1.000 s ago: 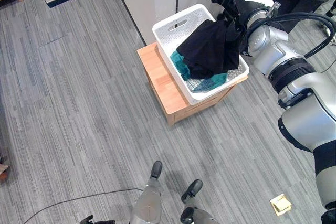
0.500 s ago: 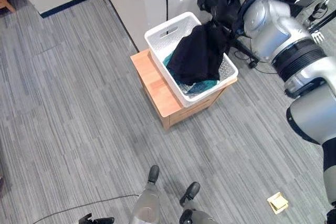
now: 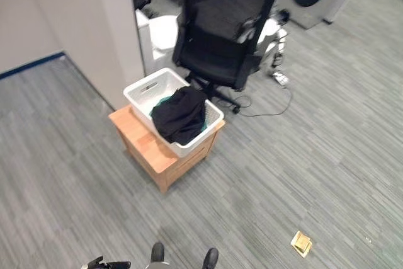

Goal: Pick up bed clothes into laundry basket.

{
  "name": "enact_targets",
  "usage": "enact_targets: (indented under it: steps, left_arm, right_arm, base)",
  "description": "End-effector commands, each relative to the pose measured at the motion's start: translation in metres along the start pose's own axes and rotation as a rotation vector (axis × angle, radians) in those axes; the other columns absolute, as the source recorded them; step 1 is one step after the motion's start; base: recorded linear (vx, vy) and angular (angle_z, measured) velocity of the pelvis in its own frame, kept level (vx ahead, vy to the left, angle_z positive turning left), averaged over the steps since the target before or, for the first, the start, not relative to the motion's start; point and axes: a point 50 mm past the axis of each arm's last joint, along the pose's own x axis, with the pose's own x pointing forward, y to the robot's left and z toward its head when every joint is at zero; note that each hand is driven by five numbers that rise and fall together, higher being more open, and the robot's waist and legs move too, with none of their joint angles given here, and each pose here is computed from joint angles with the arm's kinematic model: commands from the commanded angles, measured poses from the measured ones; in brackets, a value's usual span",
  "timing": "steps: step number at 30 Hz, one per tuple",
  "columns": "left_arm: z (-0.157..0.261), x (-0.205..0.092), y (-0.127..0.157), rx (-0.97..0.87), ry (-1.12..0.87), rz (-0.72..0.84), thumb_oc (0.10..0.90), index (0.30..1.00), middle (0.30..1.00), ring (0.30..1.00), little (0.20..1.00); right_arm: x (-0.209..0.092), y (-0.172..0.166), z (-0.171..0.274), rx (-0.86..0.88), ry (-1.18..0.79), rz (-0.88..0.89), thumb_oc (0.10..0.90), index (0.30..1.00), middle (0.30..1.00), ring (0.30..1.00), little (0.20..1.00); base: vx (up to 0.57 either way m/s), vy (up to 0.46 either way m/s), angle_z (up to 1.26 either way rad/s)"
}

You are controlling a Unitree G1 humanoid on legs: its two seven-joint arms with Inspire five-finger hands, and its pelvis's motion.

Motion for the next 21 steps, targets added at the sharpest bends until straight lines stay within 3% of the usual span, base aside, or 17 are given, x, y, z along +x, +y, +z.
enact_targets:
  steps: [1, 2, 3, 4, 5, 7, 9, 10, 14, 17, 18, 20, 21]
  left_arm:
    - [-0.049, -0.009, -0.011, 0.007, 0.156, 0.008, 0.8, 0.9, 0.9, 0.9, 0.9]
    - [-0.046, -0.007, -0.005, 0.012, 0.148, 0.024, 0.8, 0.9, 0.9, 0.9, 0.9]
    - [-0.055, -0.012, -0.016, -0.015, 0.169, -0.015, 0.8, 0.9, 0.9, 0.9, 0.9]
    - [-0.051, -0.009, -0.01, 0.004, 0.154, -0.004, 0.8, 0.9, 0.9, 0.9, 0.9]
    - [-0.05, -0.009, -0.011, 0.017, 0.154, -0.023, 0.8, 0.9, 0.9, 0.9, 0.9]
    - [-0.055, -0.01, -0.011, 0.021, 0.168, -0.036, 0.8, 0.9, 0.9, 0.9, 0.9]
    - [-0.062, -0.014, -0.02, 0.039, 0.175, -0.079, 0.8, 0.9, 0.9, 0.9, 0.9]
    - [-0.062, -0.014, -0.019, 0.039, 0.174, -0.077, 0.8, 0.9, 0.9, 0.9, 0.9]
    - [-0.058, -0.016, -0.029, 0.059, 0.139, -0.146, 0.8, 0.9, 0.9, 0.9, 0.9]
    - [-0.055, -0.016, -0.031, 0.054, 0.128, -0.156, 0.8, 0.9, 0.9, 0.9, 0.9]
    - [-0.048, -0.016, -0.036, 0.065, 0.099, -0.185, 0.8, 0.9, 0.9, 0.9, 0.9]
    - [-0.04, -0.016, -0.039, 0.141, 0.058, -0.21, 0.8, 0.9, 0.9, 0.9, 0.9]
    - [-0.04, -0.016, -0.039, 0.142, 0.058, -0.21, 0.8, 0.9, 0.9, 0.9, 0.9]
  right_arm:
    - [-0.05, -0.011, -0.047, 0.116, 0.13, -0.066, 0.8, 0.9, 0.9, 0.9, 0.9]
    - [-0.057, -0.01, -0.051, 0.125, 0.144, -0.073, 0.8, 0.9, 0.9, 0.9, 0.9]
    - [-0.136, 0.028, -0.099, 0.205, 0.364, -0.046, 0.8, 0.9, 0.9, 0.9, 0.9]
    - [-0.148, 0.024, -0.101, 0.203, 0.387, -0.058, 0.8, 0.9, 0.9, 0.9, 0.9]
    - [-0.225, 0.035, -0.123, 0.133, 0.612, -0.015, 0.8, 0.9, 0.9, 0.9, 0.9]
    - [-0.284, 0.053, -0.136, 0.164, 0.822, 0.023, 0.8, 0.9, 0.9, 0.9, 0.9]
    - [-0.388, 0.111, -0.136, 0.292, 1.212, 0.024, 0.8, 0.9, 0.9, 0.9, 0.9]
    - [-0.388, 0.111, -0.136, 0.293, 1.213, 0.023, 0.8, 0.9, 0.9, 0.9, 0.9]
    - [-0.524, 0.187, -0.105, 0.352, 1.842, 0.083, 0.8, 0.9, 0.9, 0.9, 0.9]
    - [-0.537, 0.196, -0.096, 0.358, 1.911, 0.11, 0.8, 0.9, 0.9, 0.9, 0.9]
    - [-0.574, 0.209, -0.07, 0.361, 2.102, 0.198, 0.8, 0.9, 0.9, 0.9, 0.9]
    - [-0.614, 0.216, -0.029, 0.322, 2.299, 0.412, 0.8, 0.9, 0.9, 0.9, 0.9]
    - [-0.614, 0.216, -0.029, 0.323, 2.299, 0.413, 0.8, 0.9, 0.9, 0.9, 0.9]
  base:
    - [0.01, 0.006, -0.42]
    - [0.03, -0.008, 0.04]
    - [0.02, -0.006, 0.05]
    - [0.02, -0.024, 0.22]
    - [-0.01, -0.031, 0.01]
    - [0.01, -0.04, -0.11]
    - [0.01, -0.054, -0.36]
    - [0.0, -0.041, -0.43]
    - [-0.01, -0.035, -0.1]
    - [-0.01, -0.013, 0.03]
    - [0.0, 0.0, 0.0]
    - [0.0, -0.026, 0.04]
    - [0.03, -0.033, 0.09]
